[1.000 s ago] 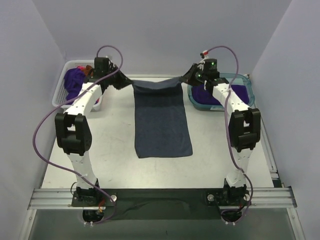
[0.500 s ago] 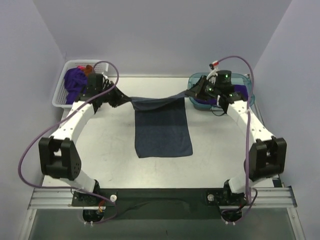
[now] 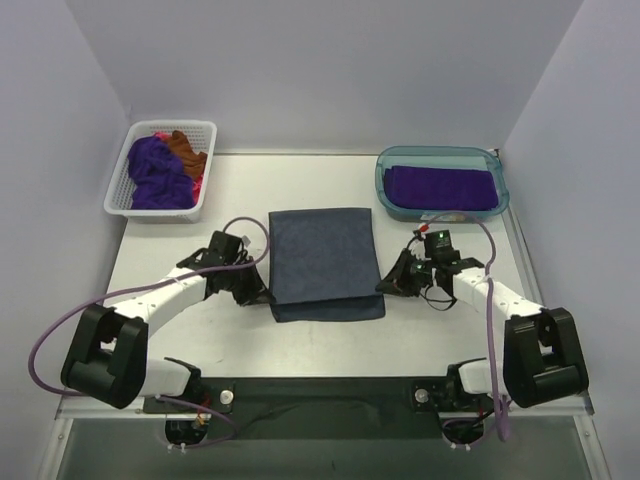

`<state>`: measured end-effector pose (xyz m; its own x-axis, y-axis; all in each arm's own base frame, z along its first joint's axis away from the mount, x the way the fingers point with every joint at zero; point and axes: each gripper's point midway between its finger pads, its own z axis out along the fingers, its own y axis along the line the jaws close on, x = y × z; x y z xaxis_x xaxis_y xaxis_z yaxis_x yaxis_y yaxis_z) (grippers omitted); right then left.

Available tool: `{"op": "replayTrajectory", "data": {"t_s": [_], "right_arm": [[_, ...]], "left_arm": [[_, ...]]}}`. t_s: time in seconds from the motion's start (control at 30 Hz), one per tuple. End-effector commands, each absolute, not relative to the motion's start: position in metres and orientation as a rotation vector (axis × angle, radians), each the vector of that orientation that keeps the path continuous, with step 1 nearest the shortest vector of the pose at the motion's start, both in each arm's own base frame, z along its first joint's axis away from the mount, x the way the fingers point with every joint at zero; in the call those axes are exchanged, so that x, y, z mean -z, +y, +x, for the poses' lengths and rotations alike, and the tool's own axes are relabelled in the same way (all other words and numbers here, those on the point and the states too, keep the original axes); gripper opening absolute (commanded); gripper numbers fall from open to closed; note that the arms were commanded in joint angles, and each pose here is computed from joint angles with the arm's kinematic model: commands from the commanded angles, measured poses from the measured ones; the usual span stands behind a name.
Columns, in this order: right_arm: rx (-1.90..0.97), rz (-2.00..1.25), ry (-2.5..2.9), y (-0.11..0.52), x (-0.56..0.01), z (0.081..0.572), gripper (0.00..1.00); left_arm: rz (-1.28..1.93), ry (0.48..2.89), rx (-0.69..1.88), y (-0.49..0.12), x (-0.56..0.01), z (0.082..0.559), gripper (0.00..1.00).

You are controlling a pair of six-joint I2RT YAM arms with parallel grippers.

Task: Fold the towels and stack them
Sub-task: Fold the towel

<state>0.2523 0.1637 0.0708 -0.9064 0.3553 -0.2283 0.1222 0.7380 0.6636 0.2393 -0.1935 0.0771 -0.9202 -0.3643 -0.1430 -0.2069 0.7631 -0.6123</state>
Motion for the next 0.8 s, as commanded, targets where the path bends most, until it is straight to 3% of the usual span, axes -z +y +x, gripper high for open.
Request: {"op": "replayTrajectory", "data": {"t_s": [0.0, 0.37, 0.77], "right_arm": [[-0.943, 0.443, 2.630, 0.161, -0.051, 0.241, 0.00], [-0.820, 0.546, 2.769, 0.147, -0.001, 0.223, 0.00], [-0.823, 0.444, 2.608, 0.148, -0.091, 0.254, 0.00]], "left_arm": [[-0.454, 2.709, 0.837, -0.188, -0.057, 0.231, 0.00], [-0.466, 2.890, 0.687, -0.172, -0.003, 0.201, 0.00], [-0.389, 2.696, 0.682, -0.173, -0.098, 0.238, 0.00]]}}
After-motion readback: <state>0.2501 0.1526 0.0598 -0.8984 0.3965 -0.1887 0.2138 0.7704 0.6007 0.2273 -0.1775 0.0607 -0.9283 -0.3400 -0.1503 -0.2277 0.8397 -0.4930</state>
